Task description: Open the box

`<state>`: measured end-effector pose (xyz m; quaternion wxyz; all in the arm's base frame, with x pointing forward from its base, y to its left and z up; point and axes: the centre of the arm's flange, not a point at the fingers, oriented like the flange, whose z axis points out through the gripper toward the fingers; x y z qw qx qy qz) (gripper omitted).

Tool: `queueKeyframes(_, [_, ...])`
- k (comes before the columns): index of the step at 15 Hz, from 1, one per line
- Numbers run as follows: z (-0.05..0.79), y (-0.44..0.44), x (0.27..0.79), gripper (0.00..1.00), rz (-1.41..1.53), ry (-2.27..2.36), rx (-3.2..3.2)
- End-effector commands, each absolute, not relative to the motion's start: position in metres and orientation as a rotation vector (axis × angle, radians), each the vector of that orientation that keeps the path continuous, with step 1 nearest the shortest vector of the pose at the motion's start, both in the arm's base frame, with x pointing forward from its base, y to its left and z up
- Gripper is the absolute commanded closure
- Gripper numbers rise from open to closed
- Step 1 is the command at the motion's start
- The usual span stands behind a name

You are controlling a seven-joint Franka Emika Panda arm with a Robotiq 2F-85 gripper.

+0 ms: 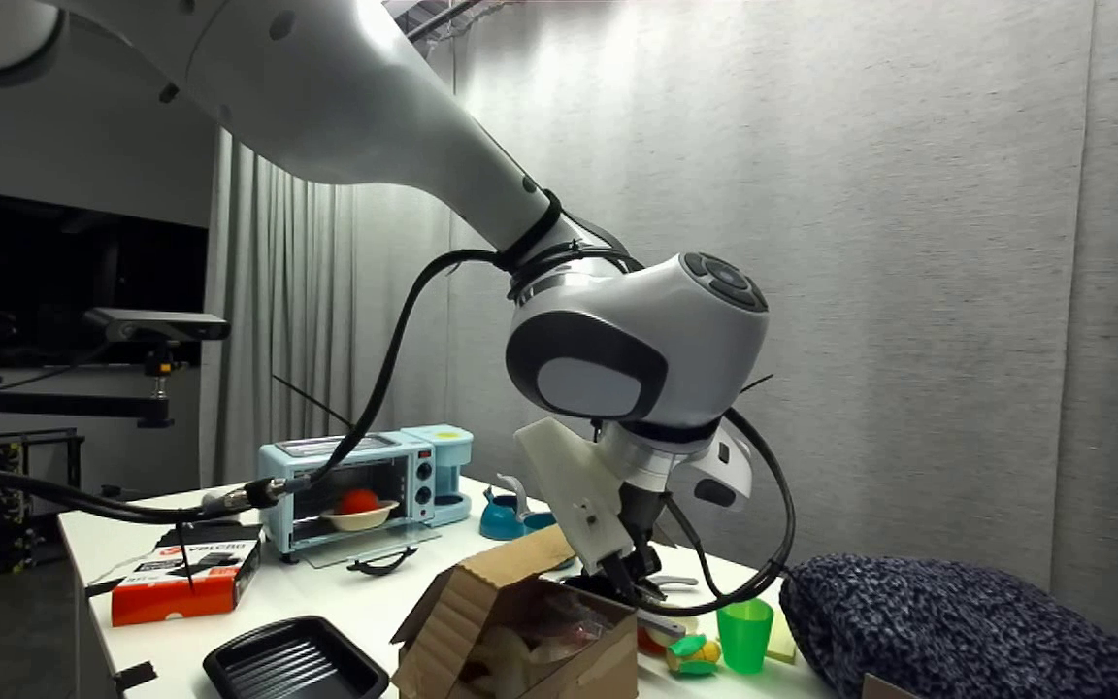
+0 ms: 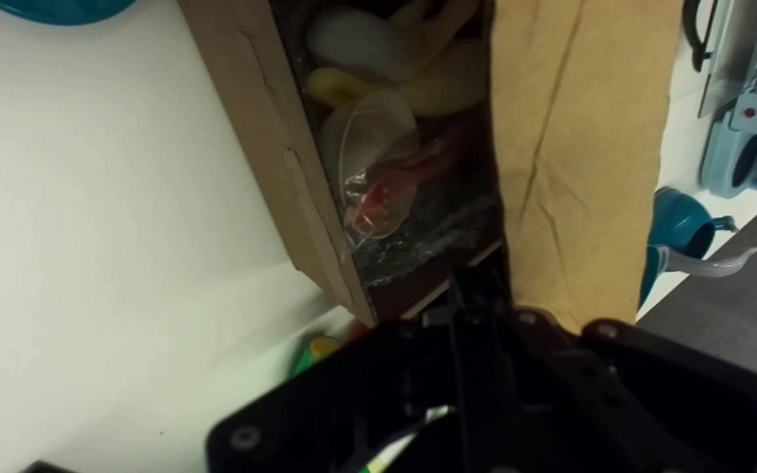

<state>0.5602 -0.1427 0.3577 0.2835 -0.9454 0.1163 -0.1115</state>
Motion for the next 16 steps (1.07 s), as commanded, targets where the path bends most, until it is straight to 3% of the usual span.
queueKeyframes(1, [0.382, -0.124, 0.553, 1.00, -0.317, 0.140, -2.510])
queueKeyframes(16, [0.424, -0.007, 0.550, 1.00, -0.359, -0.504, -2.578])
